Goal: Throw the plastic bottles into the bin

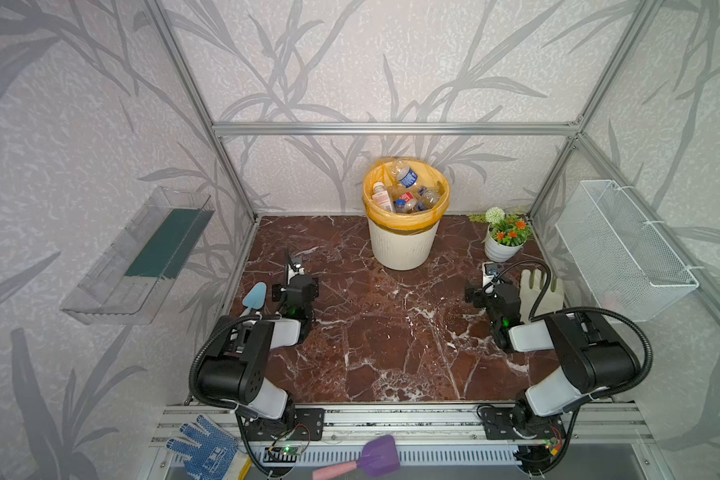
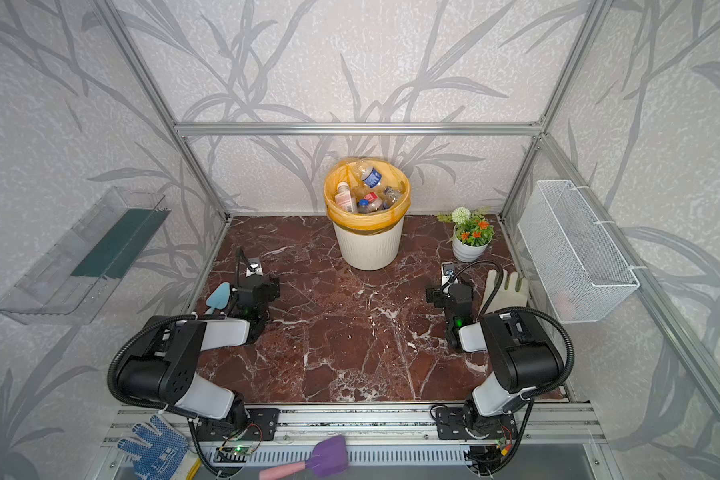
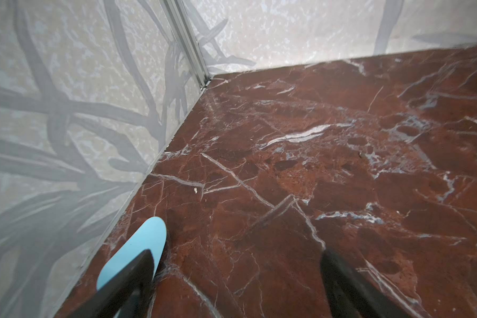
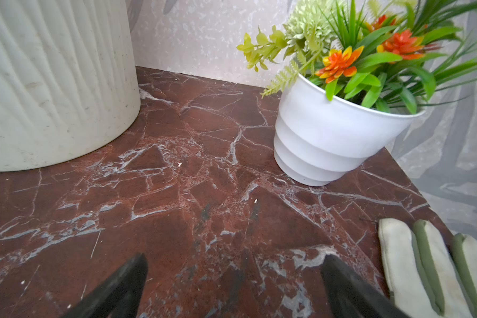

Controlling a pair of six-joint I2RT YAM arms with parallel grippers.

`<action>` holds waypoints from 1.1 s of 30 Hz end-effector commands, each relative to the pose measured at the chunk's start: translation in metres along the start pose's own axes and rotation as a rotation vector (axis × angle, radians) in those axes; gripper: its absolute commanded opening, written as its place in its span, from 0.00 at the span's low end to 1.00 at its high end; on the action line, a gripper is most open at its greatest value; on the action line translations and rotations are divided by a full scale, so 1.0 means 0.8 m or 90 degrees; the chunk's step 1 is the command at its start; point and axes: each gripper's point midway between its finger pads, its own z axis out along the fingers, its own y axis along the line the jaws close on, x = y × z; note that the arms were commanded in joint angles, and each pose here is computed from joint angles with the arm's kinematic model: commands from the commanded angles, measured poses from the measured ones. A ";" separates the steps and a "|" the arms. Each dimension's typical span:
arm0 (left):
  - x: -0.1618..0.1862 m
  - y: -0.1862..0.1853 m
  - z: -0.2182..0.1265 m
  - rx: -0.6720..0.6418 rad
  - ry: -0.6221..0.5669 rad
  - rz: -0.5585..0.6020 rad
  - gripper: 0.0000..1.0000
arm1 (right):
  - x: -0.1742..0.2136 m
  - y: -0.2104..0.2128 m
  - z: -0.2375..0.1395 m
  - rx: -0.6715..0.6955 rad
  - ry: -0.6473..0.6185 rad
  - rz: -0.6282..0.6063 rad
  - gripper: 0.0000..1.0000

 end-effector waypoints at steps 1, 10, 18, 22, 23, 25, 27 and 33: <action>-0.014 -0.002 -0.001 0.082 -0.074 -0.094 0.97 | -0.014 -0.006 0.002 0.015 -0.020 0.012 0.99; -0.013 -0.006 0.009 0.080 -0.044 -0.078 0.99 | -0.015 -0.006 0.002 0.015 -0.020 0.013 0.99; -0.013 -0.007 0.009 0.081 -0.043 -0.077 0.99 | -0.012 -0.013 0.004 0.014 -0.014 0.032 0.99; -0.013 -0.006 0.009 0.080 -0.043 -0.077 0.99 | -0.012 -0.013 0.004 0.014 -0.014 0.034 0.99; -0.012 -0.006 0.009 0.080 -0.042 -0.077 0.99 | -0.013 -0.013 0.004 0.014 -0.014 0.033 0.99; -0.012 -0.007 0.009 0.081 -0.042 -0.077 0.99 | -0.013 -0.013 0.004 0.015 -0.015 0.033 0.99; -0.012 -0.007 0.010 0.080 -0.042 -0.077 0.99 | -0.013 -0.013 0.004 0.015 -0.014 0.034 0.99; -0.012 -0.006 0.010 0.080 -0.042 -0.077 0.99 | -0.012 -0.014 0.004 0.014 -0.013 0.035 0.99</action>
